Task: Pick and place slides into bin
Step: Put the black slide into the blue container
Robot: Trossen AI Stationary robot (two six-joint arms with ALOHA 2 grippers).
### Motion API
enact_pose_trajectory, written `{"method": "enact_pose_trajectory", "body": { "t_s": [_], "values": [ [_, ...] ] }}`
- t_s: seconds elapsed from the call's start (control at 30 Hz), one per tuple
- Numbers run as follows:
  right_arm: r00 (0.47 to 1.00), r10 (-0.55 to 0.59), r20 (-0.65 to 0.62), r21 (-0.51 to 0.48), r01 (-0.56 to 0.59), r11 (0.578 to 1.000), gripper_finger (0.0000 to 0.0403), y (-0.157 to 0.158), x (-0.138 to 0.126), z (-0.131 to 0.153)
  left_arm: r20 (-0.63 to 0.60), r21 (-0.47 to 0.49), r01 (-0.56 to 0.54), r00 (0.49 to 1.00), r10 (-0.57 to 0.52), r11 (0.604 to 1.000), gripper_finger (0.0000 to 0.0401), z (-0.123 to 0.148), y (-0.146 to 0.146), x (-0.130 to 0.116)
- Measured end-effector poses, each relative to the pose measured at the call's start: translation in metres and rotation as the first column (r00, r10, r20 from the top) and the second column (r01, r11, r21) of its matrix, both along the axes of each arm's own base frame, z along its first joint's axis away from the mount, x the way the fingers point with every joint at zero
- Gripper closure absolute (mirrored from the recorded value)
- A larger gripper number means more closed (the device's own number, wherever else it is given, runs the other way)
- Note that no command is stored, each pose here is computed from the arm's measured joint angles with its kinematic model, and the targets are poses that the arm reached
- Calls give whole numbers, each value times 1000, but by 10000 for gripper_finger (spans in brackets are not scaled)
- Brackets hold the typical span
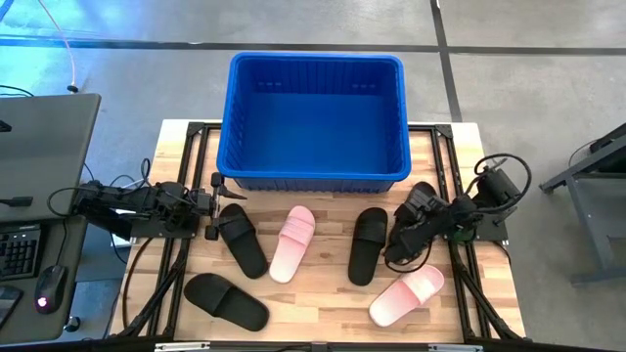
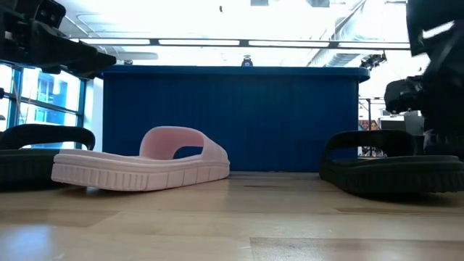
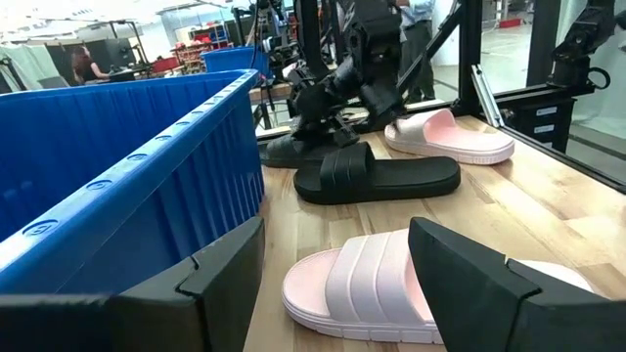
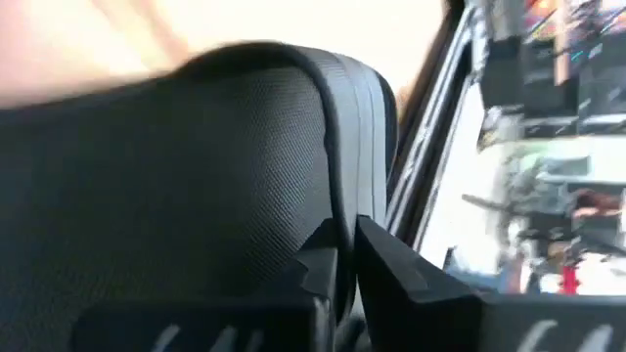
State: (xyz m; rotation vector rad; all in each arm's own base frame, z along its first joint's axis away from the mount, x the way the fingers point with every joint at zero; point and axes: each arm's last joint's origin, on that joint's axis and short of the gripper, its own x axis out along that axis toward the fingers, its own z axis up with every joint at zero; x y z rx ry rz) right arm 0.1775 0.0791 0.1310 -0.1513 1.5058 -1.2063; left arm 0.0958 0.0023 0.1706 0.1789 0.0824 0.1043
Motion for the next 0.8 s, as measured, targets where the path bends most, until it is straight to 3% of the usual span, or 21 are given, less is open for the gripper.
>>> {"method": "enact_pose_trajectory", "body": {
  "t_s": [0.17,0.27,0.5,0.63,0.8],
  "values": [
    [998,9,67,130,-17,991,395,25,29,31,1,-1,0,1000,0,1000,157,0,0,0],
    [987,63,148,202,-93,975,400,45,48,59,0,-2,0,1000,0,1000,157,0,0,0],
    [907,162,389,277,-282,918,400,86,72,129,0,-2,0,1000,0,1000,157,0,0,0],
    [810,304,502,213,-457,864,401,106,73,165,0,-2,0,1000,0,1000,157,0,0,0],
    [642,515,569,-11,-620,785,402,119,70,204,0,-2,0,1000,0,1000,157,0,0,0]
  ]
}}
